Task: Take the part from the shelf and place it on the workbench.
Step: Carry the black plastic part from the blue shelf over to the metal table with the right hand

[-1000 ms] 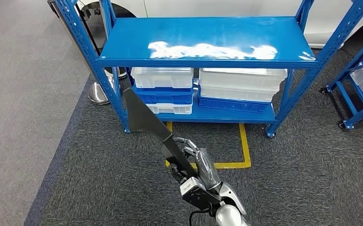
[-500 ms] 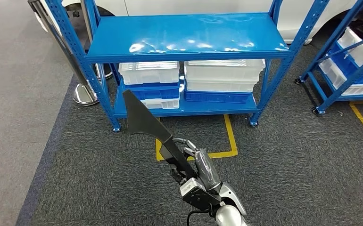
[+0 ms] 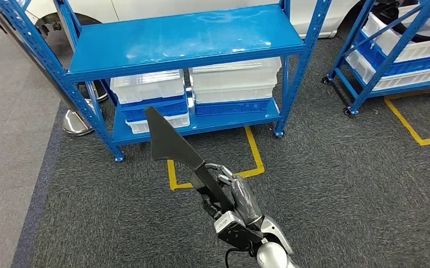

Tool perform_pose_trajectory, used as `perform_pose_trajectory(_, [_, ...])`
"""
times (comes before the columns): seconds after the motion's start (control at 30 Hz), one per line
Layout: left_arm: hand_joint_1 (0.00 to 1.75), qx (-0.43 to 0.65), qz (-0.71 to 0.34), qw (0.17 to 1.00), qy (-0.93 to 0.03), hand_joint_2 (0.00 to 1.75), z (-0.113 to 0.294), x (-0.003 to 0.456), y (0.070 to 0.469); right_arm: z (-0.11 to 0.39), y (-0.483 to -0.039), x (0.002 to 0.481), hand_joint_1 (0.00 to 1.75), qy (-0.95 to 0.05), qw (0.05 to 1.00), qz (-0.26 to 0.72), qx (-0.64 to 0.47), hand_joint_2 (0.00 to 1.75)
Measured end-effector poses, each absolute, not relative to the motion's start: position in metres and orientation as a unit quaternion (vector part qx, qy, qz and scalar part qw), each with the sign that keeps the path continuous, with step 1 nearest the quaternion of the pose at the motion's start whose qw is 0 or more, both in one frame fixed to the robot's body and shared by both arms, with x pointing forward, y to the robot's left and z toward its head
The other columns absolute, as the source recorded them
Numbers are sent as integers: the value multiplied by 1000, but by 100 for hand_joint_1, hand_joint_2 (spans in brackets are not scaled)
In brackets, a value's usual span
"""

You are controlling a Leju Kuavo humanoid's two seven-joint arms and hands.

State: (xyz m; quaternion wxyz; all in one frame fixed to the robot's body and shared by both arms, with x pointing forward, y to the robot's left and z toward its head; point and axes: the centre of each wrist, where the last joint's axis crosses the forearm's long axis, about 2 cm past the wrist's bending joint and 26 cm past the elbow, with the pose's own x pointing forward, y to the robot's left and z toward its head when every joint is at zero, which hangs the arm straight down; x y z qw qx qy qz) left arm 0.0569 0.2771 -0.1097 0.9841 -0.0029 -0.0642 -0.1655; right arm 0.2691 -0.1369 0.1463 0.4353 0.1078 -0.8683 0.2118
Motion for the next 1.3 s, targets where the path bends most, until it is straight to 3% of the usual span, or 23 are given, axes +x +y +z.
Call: perform_pose_trajectory(1.3, [0,-1,-176,983,-54,175,-111,52,284,147,-141,261,173,-871,431,205,118,175])
